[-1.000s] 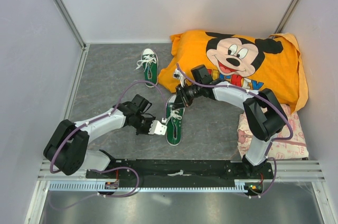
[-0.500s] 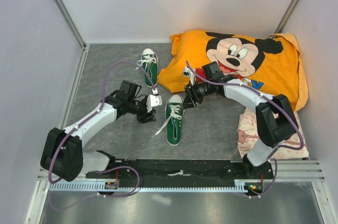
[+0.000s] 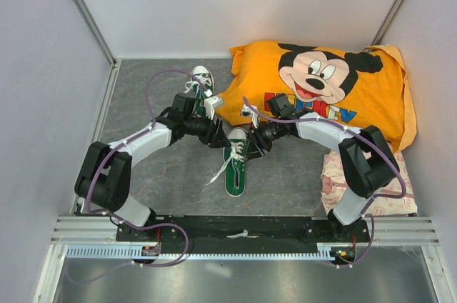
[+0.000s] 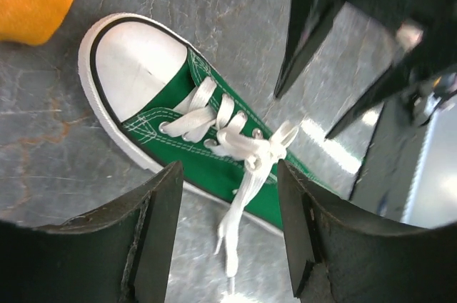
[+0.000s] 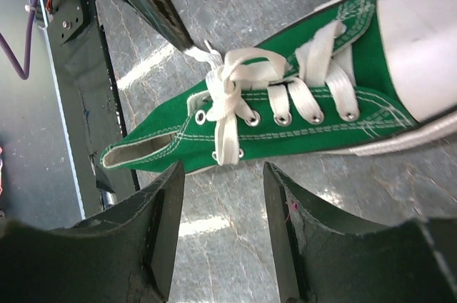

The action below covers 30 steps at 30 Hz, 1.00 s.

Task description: Tie the shoes

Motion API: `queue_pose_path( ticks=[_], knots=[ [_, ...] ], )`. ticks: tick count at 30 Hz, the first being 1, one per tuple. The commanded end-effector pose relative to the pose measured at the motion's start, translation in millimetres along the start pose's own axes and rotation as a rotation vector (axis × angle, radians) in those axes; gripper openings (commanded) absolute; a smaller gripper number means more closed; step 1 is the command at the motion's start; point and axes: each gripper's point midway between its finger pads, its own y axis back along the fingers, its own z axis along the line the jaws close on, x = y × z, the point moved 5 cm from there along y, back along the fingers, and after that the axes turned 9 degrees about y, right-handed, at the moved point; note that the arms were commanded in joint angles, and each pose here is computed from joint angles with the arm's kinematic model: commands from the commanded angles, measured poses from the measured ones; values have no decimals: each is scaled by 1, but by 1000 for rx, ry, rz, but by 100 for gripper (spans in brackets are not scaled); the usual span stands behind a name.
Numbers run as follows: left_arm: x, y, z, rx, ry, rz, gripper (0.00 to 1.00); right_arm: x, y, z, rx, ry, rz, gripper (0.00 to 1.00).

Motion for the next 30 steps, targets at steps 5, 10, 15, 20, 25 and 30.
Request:
queue_pose_path(
  ticks=[5, 10, 15, 20, 25, 30],
  knots=[
    [-3, -14, 3, 2, 283, -27, 64, 6, -17, -1, -26, 16, -12, 56],
    [7, -20, 4, 17, 353, -12, 64, 5, -20, -1, -28, 4, -35, 54],
    [7, -27, 6, 36, 404, -16, 65, 3, -23, 3, -43, -12, -50, 47],
    [6, -29, 4, 57, 408, -16, 66, 1, -24, 4, -42, -8, -62, 34],
    [4, -27, -2, 81, 413, -34, 69, -1, -23, 4, -44, 1, -65, 4],
    [11, -28, 0, 71, 436, -35, 78, -3, -22, 5, -44, 4, -69, 0]
  ],
)
